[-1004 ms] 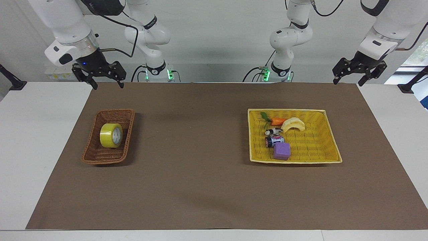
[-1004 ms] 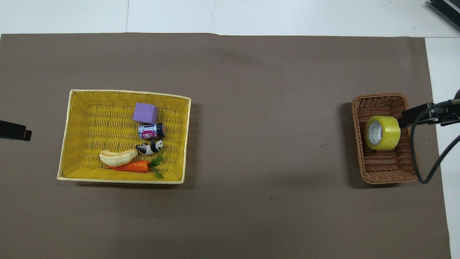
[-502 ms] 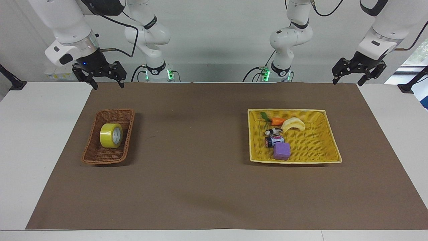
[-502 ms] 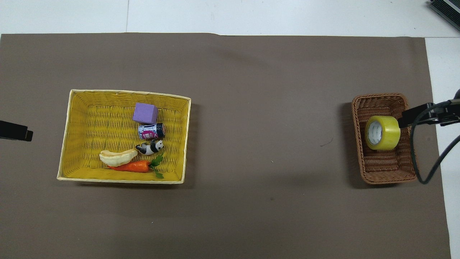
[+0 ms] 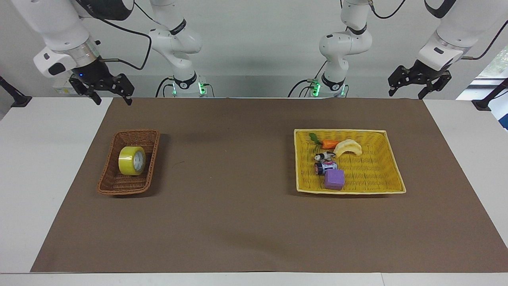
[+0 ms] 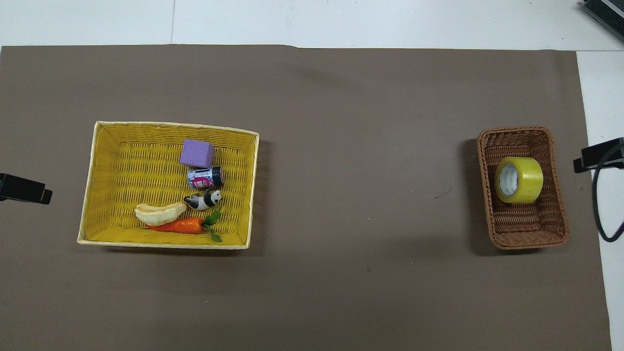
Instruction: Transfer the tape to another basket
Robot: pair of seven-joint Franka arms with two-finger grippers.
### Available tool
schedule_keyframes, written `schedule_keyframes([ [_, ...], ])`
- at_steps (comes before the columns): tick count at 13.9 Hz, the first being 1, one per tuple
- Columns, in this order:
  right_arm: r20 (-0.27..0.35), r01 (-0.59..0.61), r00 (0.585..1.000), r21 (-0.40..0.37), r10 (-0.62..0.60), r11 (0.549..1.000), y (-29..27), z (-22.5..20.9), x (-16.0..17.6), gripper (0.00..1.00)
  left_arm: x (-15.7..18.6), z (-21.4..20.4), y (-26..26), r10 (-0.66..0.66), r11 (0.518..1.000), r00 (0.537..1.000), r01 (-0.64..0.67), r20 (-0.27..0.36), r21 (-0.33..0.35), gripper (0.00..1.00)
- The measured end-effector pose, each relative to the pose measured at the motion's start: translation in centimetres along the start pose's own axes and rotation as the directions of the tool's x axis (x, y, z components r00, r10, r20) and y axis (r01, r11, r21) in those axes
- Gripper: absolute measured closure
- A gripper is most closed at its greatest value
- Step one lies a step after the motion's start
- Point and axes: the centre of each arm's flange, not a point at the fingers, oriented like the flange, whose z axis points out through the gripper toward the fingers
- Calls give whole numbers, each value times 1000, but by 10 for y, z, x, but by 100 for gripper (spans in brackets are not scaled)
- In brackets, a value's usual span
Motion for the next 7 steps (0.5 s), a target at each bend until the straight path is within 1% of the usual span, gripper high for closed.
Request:
schedule_keyframes([
  [2,1,12,1000,-1,-12,1000,-4,0,0,0,0,-8,4,11,1000,1000,-11,5,-1,0],
  [5,7,72,997,-51,-71,996,-36,1,1,0,6,-18,2,10,1000,1000,-10,-2,3,0],
  [7,8,75,997,-62,-74,995,-37,2,1,0,8,-16,1,8,1000,1000,-8,1,2,0],
])
